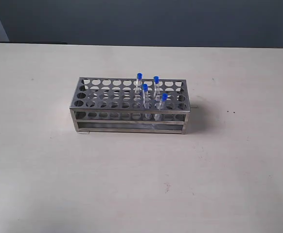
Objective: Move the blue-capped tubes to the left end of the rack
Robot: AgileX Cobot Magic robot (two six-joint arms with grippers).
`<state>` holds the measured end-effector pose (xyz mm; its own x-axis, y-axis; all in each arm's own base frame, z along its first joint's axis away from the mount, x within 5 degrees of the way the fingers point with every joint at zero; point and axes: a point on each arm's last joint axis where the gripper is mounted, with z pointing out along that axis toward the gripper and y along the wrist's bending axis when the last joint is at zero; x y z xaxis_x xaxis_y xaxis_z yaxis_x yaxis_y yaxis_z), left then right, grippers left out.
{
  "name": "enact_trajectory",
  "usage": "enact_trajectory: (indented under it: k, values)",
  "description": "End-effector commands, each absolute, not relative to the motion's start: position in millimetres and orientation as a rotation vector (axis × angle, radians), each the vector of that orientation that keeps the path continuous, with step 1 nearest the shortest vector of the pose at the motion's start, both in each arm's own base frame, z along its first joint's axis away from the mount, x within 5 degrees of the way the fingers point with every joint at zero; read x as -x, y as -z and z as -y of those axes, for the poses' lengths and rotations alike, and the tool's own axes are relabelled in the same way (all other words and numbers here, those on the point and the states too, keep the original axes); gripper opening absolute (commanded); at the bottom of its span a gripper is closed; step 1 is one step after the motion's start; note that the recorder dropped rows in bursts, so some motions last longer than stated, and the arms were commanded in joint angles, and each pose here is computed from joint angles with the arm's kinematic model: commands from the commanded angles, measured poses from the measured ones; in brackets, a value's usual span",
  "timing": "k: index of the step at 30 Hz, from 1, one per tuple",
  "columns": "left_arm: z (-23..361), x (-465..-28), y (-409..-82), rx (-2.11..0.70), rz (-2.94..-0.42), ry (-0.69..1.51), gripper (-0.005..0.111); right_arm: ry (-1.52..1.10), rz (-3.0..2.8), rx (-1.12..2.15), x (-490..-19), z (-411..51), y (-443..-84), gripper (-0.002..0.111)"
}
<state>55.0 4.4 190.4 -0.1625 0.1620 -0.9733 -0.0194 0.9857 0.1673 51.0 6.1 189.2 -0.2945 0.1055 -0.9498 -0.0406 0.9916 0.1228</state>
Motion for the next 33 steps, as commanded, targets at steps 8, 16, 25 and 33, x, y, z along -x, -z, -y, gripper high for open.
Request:
enact_trajectory:
  k: [8,16,25,33]
  values:
    - [-4,-55,-192,-0.108,-1.717,-0.148,0.000,0.037,-1.437,0.066,-54,-1,-226,0.000]
    - [-4,-55,-192,-0.108,-1.717,-0.148,0.000,-0.553,-1.102,-0.422,-47,5,-250,0.000]
    - [-4,-55,-192,-0.108,-1.717,-0.148,0.000,-0.741,-0.958,-0.241,-37,-10,-279,0.000]
    - [-4,-55,-192,-0.108,-1.717,-0.148,0.000,-0.332,-1.079,0.267,-92,-34,-402,0.000]
